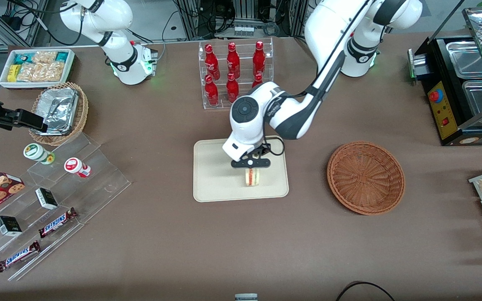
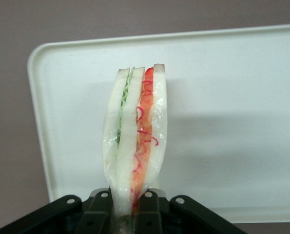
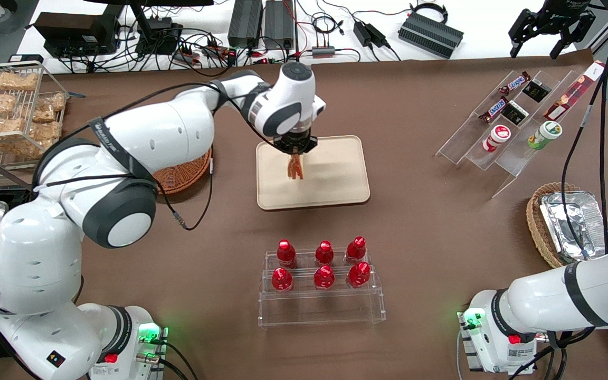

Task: Place sandwich from basket to tray
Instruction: 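Lift the sandwich and carry it over the cream tray, then lower the sandwich onto the tray and open the left gripper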

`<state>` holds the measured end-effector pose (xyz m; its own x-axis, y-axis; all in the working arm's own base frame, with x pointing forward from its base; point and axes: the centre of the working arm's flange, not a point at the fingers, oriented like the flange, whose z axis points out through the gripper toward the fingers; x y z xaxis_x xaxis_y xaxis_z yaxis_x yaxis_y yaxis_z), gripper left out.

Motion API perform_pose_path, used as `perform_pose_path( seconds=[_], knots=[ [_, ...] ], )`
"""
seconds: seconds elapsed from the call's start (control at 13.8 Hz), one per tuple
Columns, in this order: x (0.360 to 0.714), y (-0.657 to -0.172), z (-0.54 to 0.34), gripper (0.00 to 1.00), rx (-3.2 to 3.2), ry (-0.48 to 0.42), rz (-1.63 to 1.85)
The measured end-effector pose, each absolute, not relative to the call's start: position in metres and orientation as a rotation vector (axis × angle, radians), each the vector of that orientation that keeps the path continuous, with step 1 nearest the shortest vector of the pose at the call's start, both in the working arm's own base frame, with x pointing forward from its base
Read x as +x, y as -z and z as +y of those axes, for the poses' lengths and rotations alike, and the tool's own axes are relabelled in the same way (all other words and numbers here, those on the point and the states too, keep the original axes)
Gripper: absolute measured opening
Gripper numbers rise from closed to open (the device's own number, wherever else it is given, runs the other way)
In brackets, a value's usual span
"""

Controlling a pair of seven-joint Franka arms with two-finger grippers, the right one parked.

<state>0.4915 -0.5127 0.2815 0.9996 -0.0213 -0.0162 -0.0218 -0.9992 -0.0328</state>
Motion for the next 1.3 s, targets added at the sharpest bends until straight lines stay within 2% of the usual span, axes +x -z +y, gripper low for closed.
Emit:
perform_pose_path(
  seconds=[0.36, 0.65, 0.8, 1.09, 1.3],
  knots=[
    [0.468, -0.233, -0.541, 0.15, -3.124, -0.020, 0.095],
    [0.469, -0.231, -0.542, 0.15, -3.124, -0.020, 0.073],
    [0.469, -0.230, -0.542, 0.20, -3.124, -0.021, 0.045],
    [0.467, -0.225, -0.543, 0.56, -3.119, -0.027, -0.014],
    [0.469, -0.229, -0.544, 0.88, -3.125, -0.018, -0.022]
  ],
)
